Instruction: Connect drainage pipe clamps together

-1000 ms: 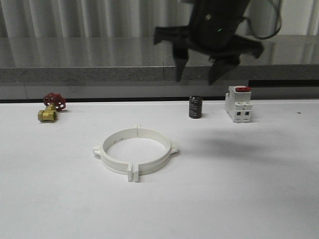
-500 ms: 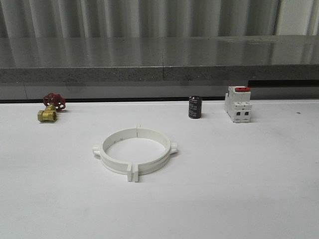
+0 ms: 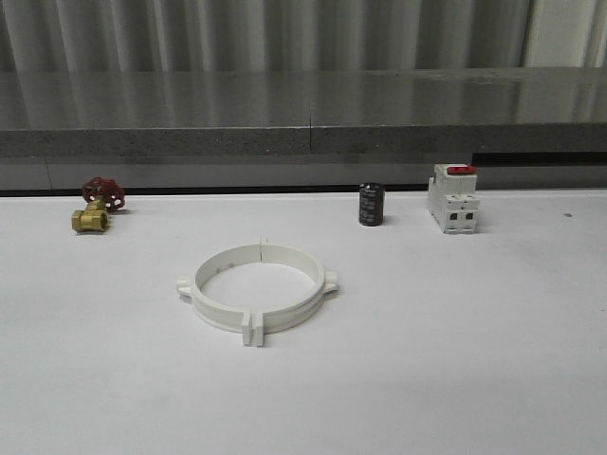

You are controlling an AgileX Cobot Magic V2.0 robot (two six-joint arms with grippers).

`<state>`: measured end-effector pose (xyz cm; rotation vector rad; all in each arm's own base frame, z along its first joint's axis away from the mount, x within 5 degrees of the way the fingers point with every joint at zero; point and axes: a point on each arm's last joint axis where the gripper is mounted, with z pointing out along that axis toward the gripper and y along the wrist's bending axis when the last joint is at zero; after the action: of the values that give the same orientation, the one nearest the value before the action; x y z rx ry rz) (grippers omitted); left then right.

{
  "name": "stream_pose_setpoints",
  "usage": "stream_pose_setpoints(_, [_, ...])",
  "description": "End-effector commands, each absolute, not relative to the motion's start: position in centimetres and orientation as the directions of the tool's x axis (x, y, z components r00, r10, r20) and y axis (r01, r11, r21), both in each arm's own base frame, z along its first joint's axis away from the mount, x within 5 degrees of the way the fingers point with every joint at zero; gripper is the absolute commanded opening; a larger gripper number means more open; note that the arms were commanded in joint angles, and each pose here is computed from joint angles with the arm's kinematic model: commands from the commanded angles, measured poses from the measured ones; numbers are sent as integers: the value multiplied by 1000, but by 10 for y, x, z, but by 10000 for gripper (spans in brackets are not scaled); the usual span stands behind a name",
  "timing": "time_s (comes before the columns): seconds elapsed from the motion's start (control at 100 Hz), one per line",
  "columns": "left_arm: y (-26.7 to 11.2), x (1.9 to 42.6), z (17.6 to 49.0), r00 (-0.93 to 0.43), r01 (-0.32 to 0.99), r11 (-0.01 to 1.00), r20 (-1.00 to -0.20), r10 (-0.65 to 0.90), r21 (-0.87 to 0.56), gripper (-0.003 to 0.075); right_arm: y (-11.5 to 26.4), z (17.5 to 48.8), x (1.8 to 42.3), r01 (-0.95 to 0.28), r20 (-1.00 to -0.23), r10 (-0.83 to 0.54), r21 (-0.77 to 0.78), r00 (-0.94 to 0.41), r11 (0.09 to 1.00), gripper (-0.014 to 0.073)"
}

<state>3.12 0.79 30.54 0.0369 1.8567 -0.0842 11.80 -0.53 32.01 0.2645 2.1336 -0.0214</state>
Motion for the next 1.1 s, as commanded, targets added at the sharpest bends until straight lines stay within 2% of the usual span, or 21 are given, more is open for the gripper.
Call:
stream_pose_setpoints(0.0, [7,33,318,-207,83,996,-978,-21,-39,-21,-9,334,112,181,-893,130,56,-431,982,-70])
stream_pose_setpoints(0.83, [7,33,318,-207,83,996,-978,-21,-39,-21,-10,335,110,184,-900,119,44,-419,982,-67])
stream_pose_setpoints(1.09, [7,33,318,-207,83,996,-978,-21,-39,-21,-5,321,97,77,-953,45,23,-300,997,-67])
